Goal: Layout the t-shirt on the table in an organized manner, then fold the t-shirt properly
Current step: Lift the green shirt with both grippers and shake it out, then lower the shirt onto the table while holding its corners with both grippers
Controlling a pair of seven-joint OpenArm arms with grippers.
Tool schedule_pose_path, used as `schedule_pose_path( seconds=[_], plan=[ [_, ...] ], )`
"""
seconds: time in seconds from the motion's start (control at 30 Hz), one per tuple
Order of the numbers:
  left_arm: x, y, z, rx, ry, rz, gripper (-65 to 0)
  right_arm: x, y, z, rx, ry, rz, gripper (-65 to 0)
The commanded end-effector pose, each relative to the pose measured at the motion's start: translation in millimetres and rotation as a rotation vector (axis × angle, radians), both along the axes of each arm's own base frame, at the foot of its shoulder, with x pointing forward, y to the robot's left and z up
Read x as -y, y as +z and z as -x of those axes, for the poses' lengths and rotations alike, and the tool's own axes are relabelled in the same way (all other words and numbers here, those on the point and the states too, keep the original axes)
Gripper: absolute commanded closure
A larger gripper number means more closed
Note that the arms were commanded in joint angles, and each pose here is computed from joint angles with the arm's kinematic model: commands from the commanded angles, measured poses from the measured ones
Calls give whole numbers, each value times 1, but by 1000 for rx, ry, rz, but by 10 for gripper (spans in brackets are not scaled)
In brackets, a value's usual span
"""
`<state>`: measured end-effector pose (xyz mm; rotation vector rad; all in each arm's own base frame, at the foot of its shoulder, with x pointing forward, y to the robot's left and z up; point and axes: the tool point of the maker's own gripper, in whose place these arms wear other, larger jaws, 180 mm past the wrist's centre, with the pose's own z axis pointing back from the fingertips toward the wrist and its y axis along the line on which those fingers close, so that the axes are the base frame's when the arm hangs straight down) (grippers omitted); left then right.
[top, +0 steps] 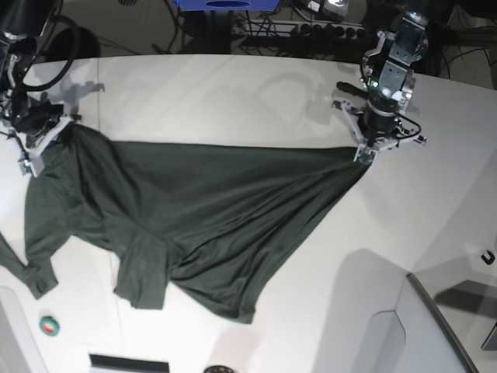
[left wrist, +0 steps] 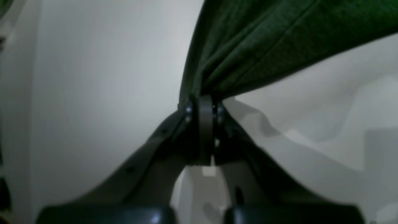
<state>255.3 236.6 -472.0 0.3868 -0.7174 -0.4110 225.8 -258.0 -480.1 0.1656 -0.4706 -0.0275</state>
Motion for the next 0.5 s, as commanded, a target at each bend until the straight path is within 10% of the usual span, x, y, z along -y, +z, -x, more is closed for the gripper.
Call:
schedule_pose_path(
  seconds=[0.0,0.23,0.47],
  plan=[
    [1,22,-18,86,-16,-1,0,10,14,-12,51,0,25,-2],
    [-2,58,-35,188,0,9,0,12,52,-30,148,47,100,-2],
    [-6,35,-18,118,11,0,0,0,32,-3,38,47,69,-2]
  ],
)
